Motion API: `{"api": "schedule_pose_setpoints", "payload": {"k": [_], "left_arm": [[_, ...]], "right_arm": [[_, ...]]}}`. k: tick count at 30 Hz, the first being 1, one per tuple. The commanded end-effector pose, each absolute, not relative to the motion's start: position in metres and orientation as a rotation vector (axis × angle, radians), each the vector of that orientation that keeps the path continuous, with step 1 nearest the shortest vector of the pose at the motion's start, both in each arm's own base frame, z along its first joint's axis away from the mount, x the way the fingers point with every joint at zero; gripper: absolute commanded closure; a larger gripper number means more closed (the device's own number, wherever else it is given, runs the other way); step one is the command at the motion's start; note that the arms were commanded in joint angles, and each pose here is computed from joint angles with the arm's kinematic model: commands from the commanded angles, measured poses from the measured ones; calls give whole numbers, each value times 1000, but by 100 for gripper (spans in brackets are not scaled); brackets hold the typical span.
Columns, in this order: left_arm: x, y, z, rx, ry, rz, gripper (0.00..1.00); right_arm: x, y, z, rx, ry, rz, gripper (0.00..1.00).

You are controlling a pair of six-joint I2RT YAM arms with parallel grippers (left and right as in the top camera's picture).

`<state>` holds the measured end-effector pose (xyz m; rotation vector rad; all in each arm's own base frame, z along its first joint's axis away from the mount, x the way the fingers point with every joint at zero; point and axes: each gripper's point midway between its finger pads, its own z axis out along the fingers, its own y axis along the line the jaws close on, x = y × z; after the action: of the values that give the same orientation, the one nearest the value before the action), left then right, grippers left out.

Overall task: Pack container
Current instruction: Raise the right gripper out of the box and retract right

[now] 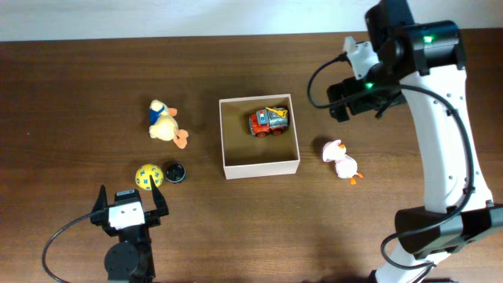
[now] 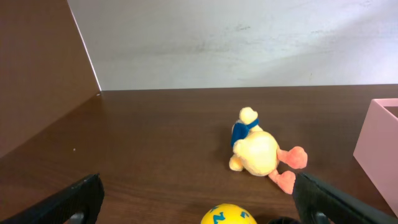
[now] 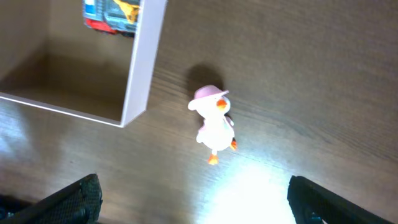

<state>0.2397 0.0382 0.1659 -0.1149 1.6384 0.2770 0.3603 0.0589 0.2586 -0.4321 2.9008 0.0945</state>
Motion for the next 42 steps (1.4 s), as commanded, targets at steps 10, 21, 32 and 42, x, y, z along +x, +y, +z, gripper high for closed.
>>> {"api": "schedule_pose_setpoints", "payload": {"k": [10,21,32,42], "left_arm": [[240,38,163,-97,1641,285,1],[240,38,163,-97,1641,285,1],[240,38,163,-97,1641,285,1],[240,38,163,-97,1641,285,1]], "right_arm": [[374,39,190,-451,2963,72,1],[370,36,119,-463,3014,89,1],[372,85,183,-641,2767,307,1],[329,194,216,-1170,2482,285,1]]}}
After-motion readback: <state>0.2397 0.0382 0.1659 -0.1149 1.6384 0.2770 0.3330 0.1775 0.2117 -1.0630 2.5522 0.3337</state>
